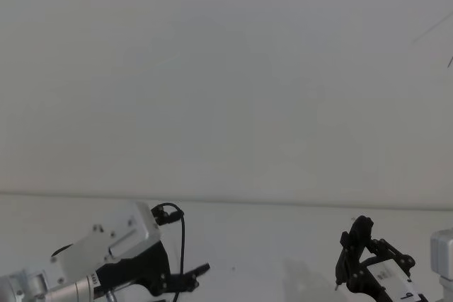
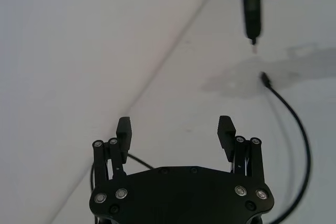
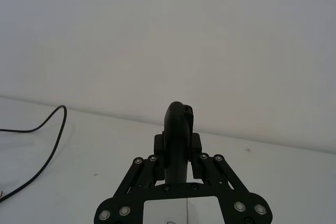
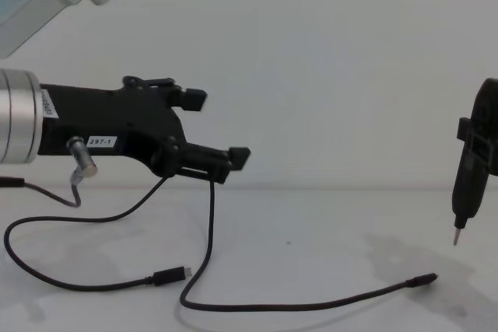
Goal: Pick up the data cable with the one hand.
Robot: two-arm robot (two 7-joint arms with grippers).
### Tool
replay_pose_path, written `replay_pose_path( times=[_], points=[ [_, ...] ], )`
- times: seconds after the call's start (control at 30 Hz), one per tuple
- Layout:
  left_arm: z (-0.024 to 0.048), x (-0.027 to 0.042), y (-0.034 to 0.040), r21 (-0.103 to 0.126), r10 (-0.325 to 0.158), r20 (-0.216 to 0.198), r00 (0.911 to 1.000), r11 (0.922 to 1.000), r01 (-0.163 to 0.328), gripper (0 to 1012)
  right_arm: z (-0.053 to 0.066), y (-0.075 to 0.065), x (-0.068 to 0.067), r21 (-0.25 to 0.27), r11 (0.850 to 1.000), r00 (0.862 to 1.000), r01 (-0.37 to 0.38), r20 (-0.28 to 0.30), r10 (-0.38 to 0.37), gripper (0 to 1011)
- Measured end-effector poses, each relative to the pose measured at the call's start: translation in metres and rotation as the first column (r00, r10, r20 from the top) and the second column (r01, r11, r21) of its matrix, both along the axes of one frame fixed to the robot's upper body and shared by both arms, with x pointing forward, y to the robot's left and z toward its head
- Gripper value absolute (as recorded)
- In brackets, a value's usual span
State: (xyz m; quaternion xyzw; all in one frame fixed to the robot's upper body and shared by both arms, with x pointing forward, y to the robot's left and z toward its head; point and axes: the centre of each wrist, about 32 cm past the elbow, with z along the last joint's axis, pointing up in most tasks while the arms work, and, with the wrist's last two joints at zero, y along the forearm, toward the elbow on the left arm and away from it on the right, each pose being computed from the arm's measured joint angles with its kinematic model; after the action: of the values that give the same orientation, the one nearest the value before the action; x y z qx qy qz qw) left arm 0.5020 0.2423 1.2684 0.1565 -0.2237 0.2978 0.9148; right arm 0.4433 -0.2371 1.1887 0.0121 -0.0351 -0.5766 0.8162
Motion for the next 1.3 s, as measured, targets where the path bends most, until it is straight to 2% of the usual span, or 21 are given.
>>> replay_pose_path(
  times=[0.1,0.13,0.17,0.23,0.37,0.4,0.43,0.47,0.57,0.7,1.0,1.13,1.17,1.3],
  points=[
    [0.0106,0.0036,-0.0010,0.060,-0.062,-0.026,0.9978,0.9962,0.063,1001,0.000,0.000,0.000,0.000,1.000,1.000,0.000,0.000,0.000,268],
    [0.0106,0.0036,-0.0010,0.060,-0.062,-0.026,0.9978,0.9962,0.063,1001,0.000,0.000,0.000,0.000,1.000,1.000,0.000,0.000,0.000,268],
    [0.0135,0.0047,-0.0013,0.071,-0.071,-0.029,0.9970,0.9948,0.073,1001,0.000,0.000,0.000,0.000,1.000,1.000,0.000,0.000,0.000,268],
    [0.0203,0.0073,-0.0052,0.113,-0.115,-0.065,0.9912,0.9861,0.122,1000,0.000,0.000,0.000,0.000,1.000,1.000,0.000,0.000,0.000,268],
    [0.0267,0.0102,-0.0107,0.148,-0.151,-0.098,0.9837,0.9753,0.164,1001,0.000,0.000,0.000,0.000,1.000,1.000,0.000,0.000,0.000,268],
    [0.0298,0.0115,-0.0140,0.164,-0.167,-0.116,0.9792,0.9690,0.184,1000,0.000,0.000,0.000,0.000,1.000,1.000,0.000,0.000,0.000,268],
    [0.0306,0.0118,-0.0149,0.170,-0.171,-0.124,0.9773,0.9667,0.191,1001,0.000,0.000,0.000,0.000,1.000,1.000,0.000,0.000,0.000,268],
    [0.0325,0.0128,-0.0186,0.182,-0.184,-0.138,0.9731,0.9611,0.208,1001,0.000,0.000,0.000,0.000,1.000,1.000,0.000,0.000,0.000,268],
    [0.0347,0.0145,-0.0249,0.201,-0.202,-0.167,0.9652,0.9515,0.233,1001,0.000,0.000,0.000,0.000,1.000,1.000,0.000,0.000,0.000,268],
    [0.0352,0.0160,-0.0320,0.217,-0.211,-0.195,0.9579,0.9432,0.252,1001,0.000,0.000,0.000,0.000,1.000,1.000,0.000,0.000,0.000,268],
    [0.0303,0.0190,-0.0495,0.239,-0.212,-0.245,0.9462,0.9327,0.270,1000,0.000,0.000,0.000,0.000,1.000,1.000,0.000,0.000,0.000,268],
    [0.0279,0.0196,-0.0540,0.247,-0.210,-0.258,0.9431,0.9292,0.275,1000,0.000,0.000,0.000,0.000,1.000,1.000,0.000,0.000,0.000,268],
    [0.0261,0.0198,-0.0576,0.254,-0.212,-0.266,0.9403,0.9256,0.281,1000,0.000,0.000,0.000,0.000,1.000,1.000,0.000,0.000,0.000,268],
    [0.0239,0.0201,-0.0620,0.263,-0.214,-0.275,0.9373,0.9212,0.287,1000,0.000,0.000,0.000,0.000,1.000,1.000,0.000,0.000,0.000,268]
  ],
)
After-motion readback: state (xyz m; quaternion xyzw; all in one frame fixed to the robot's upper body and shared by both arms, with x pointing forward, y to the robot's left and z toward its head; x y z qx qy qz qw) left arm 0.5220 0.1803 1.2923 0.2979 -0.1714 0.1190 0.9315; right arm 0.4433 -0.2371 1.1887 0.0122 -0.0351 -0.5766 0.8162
